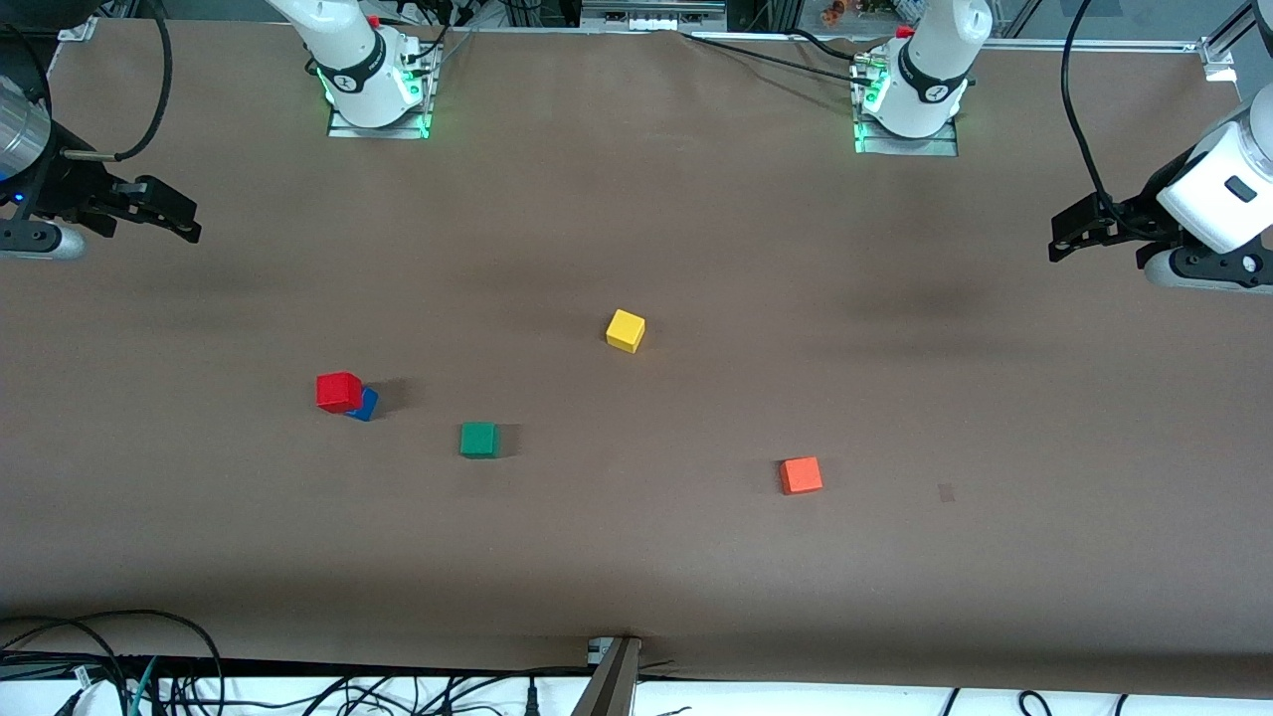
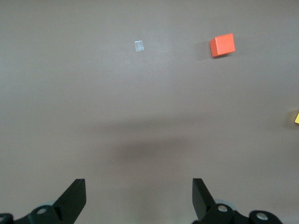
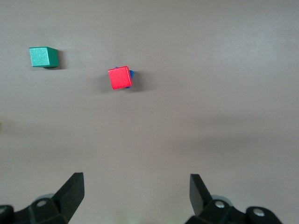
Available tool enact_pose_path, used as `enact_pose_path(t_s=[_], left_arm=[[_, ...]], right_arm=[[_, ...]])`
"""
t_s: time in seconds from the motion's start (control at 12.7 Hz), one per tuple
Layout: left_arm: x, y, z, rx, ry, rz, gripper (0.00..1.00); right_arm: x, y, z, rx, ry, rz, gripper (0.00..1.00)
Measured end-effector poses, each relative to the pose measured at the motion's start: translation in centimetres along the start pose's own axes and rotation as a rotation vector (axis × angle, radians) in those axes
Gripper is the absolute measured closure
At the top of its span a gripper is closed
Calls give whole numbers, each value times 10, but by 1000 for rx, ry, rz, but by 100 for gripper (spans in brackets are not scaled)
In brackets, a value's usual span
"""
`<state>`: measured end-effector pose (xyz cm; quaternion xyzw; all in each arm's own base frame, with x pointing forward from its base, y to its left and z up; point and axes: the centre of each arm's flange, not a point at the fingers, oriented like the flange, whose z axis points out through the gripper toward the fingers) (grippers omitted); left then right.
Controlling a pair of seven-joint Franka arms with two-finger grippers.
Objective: Pass red block to right arm, stack on blue
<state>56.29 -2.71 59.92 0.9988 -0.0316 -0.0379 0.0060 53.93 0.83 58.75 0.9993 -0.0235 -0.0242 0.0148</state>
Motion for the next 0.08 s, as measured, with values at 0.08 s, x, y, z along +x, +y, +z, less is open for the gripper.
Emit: enact_pose_path(t_s=[0.08], left_arm=[[0, 0, 0, 0, 0, 0, 0]], right_arm=[[0, -1, 0, 0, 2, -1, 0]])
